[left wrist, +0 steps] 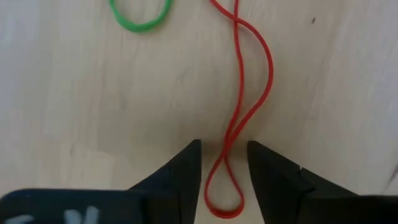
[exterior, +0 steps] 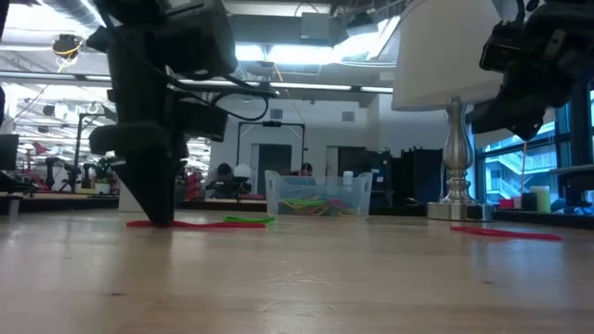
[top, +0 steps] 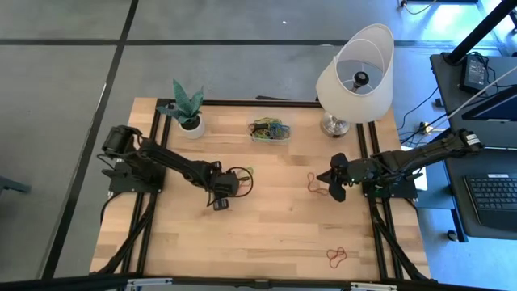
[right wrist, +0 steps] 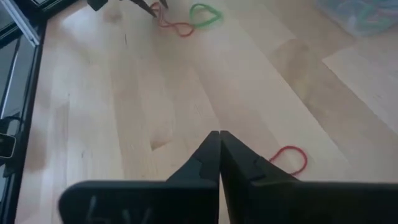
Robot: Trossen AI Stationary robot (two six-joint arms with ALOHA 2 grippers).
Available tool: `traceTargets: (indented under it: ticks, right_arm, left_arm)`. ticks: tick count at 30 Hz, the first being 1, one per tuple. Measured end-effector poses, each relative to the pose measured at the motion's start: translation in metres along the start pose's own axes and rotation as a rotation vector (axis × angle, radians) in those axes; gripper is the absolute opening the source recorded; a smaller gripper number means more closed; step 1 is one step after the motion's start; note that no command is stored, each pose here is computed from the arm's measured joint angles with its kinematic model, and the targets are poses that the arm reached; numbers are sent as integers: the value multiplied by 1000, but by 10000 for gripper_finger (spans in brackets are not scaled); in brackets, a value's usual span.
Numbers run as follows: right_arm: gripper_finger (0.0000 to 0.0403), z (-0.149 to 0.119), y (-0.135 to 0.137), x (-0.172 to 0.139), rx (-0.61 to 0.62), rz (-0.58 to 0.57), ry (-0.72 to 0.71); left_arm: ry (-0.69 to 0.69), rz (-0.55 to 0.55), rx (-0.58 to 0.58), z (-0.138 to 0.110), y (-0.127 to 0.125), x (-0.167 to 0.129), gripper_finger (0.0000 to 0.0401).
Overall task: Pick and place rubber bands into bin
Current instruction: Put the red rubber band into the transparent bin
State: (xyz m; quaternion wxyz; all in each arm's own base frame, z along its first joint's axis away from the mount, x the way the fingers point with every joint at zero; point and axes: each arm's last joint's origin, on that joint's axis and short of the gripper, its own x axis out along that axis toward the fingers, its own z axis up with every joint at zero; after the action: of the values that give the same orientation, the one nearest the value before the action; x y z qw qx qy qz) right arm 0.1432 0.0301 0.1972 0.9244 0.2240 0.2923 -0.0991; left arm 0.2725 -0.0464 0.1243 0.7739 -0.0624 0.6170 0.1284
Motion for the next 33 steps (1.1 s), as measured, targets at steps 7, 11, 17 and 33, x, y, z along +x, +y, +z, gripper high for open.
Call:
traceTargets:
  ticks: [7, 11, 17, 33]
  right_arm:
    - [10, 0, 0, 0, -27, 1, -1]
    - [19, 0, 0, 0, -52, 0, -1]
    - [20, 0, 0, 0, -58, 0, -1]
    - [21, 0, 0, 0, -71, 0, -2]
  left_arm:
    - [32, -66, -58, 0, -1, 1, 26]
    - [10, -90, -96, 6, -2, -12, 4]
    - [-113, -169, -121, 29, -7, -54, 2]
    - [-496, 75, -18, 104, 35, -152, 3]
